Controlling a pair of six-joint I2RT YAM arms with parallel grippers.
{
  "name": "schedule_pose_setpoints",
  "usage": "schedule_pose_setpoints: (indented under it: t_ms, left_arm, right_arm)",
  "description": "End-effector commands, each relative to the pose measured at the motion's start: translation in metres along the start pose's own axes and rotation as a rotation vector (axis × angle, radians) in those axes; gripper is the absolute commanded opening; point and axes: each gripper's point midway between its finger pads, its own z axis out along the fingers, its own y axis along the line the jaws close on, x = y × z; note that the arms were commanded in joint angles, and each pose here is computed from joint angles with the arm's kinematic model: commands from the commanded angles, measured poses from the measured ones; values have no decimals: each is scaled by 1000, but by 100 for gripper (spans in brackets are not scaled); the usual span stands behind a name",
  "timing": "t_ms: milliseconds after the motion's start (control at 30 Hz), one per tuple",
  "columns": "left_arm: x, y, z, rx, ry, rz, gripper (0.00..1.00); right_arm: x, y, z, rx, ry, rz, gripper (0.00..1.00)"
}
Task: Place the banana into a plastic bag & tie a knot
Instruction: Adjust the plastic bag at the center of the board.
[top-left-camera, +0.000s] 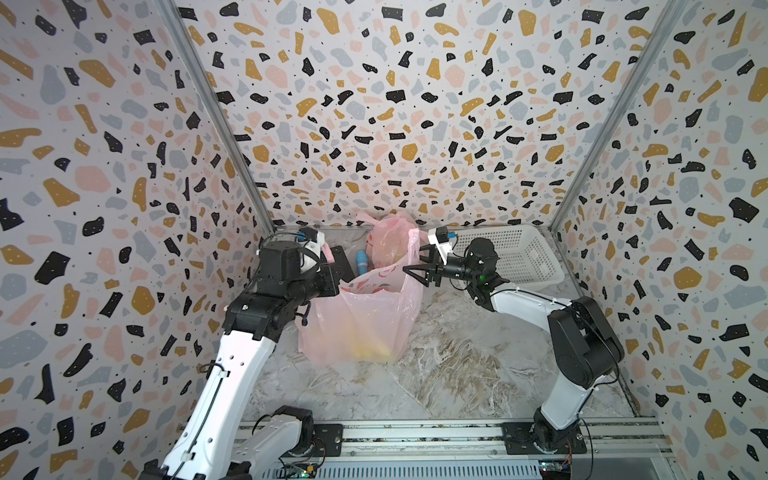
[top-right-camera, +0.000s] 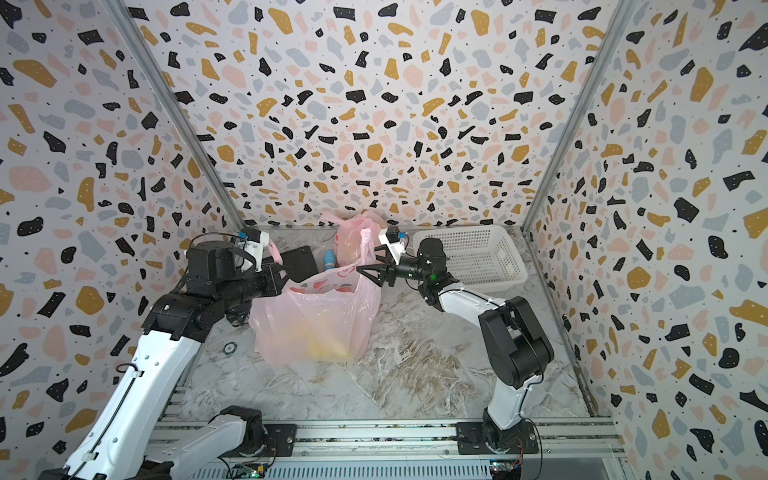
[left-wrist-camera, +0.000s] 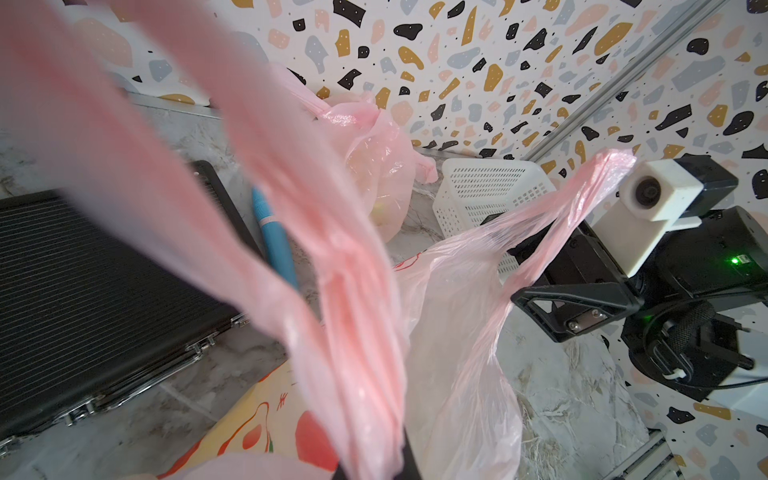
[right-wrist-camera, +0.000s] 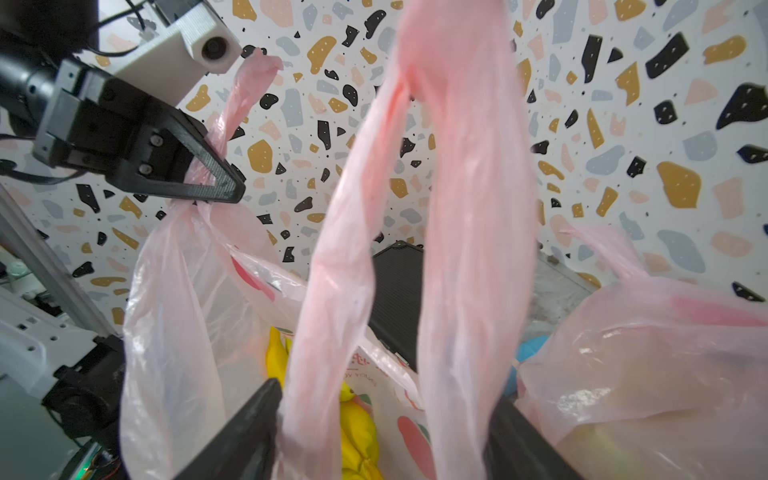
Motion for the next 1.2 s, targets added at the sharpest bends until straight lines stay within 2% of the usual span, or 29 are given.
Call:
schedule_pose_setpoints:
  t_ms: [0, 67, 100, 267, 433, 533, 700, 800, 933, 1167]
  left_arm:
    - [-19, -7, -8, 13, -53, 36, 0]
    - [-19, -6, -6, 6, -50, 36, 0]
    - [-19, -4, -5, -2, -44, 36, 0]
    - [-13, 2, 2, -37, 4, 45, 0]
    - [-2, -13, 9, -75, 50, 139, 0]
    - [7, -21, 20, -111, 82, 221, 0]
    - [35, -28, 57, -200, 176, 462, 0]
    - [60, -32, 84, -168, 282, 599, 0]
    - [82, -39, 101, -88, 372, 695, 0]
    - [100, -69, 100, 138, 363, 760, 0]
  right_arm:
    - [-21, 12, 1, -54, -31, -26, 40]
    - [-24, 16, -2, -47, -30, -14, 10]
    - [-28, 20, -4, -44, -24, -6, 0]
    - [-50, 33, -19, 25, 52, 26, 0]
    - [-59, 42, -39, 137, 208, 9, 0]
    - [-55, 41, -54, 214, 315, -11, 0]
    - [-26, 37, -71, 255, 484, -59, 0]
    - [4, 36, -73, 234, 529, -2, 0]
    - [36, 32, -72, 240, 520, 112, 0]
    - [45, 42, -74, 218, 458, 201, 0]
